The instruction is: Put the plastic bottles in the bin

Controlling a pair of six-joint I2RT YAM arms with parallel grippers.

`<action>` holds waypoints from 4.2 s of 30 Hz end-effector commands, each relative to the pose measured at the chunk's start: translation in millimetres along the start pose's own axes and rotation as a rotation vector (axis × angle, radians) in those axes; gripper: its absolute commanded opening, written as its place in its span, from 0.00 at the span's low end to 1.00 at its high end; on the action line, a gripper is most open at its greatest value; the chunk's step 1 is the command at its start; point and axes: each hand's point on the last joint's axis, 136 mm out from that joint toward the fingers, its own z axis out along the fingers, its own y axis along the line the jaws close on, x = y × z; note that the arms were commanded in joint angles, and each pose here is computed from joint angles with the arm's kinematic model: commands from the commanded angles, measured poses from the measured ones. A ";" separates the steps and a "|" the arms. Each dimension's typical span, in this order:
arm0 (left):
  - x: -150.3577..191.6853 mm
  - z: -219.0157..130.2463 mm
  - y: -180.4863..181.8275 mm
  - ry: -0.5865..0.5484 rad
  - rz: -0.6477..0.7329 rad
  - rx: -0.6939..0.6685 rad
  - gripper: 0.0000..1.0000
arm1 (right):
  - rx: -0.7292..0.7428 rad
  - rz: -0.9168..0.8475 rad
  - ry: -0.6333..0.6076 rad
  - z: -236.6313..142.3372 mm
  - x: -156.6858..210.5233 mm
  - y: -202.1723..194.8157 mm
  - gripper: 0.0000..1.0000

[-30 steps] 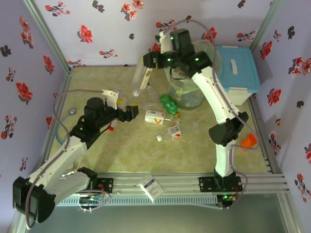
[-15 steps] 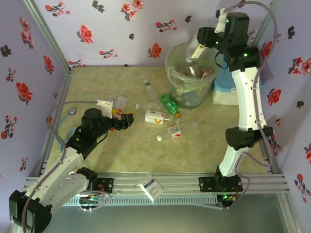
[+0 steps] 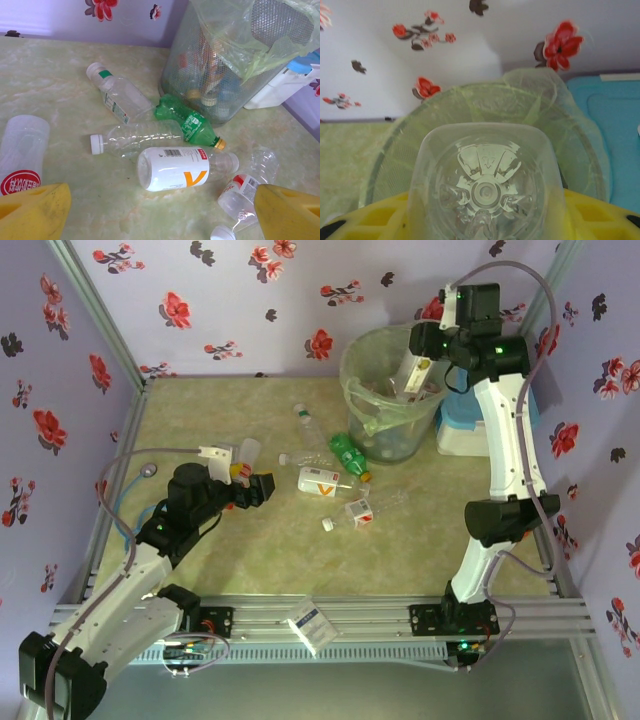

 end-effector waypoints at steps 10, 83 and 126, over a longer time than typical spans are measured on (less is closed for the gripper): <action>-0.7 11.7 2.8 0.020 -0.024 -0.018 0.94 | 0.011 -0.069 0.268 40.0 61.5 -7.6 0.25; 6.3 6.2 12.8 0.041 -0.026 -0.067 0.94 | -0.048 -0.108 0.190 41.2 49.0 56.1 0.55; 82.2 52.7 162.6 0.472 -0.111 -0.654 1.00 | -0.178 -0.083 0.068 -49.1 68.5 72.3 0.76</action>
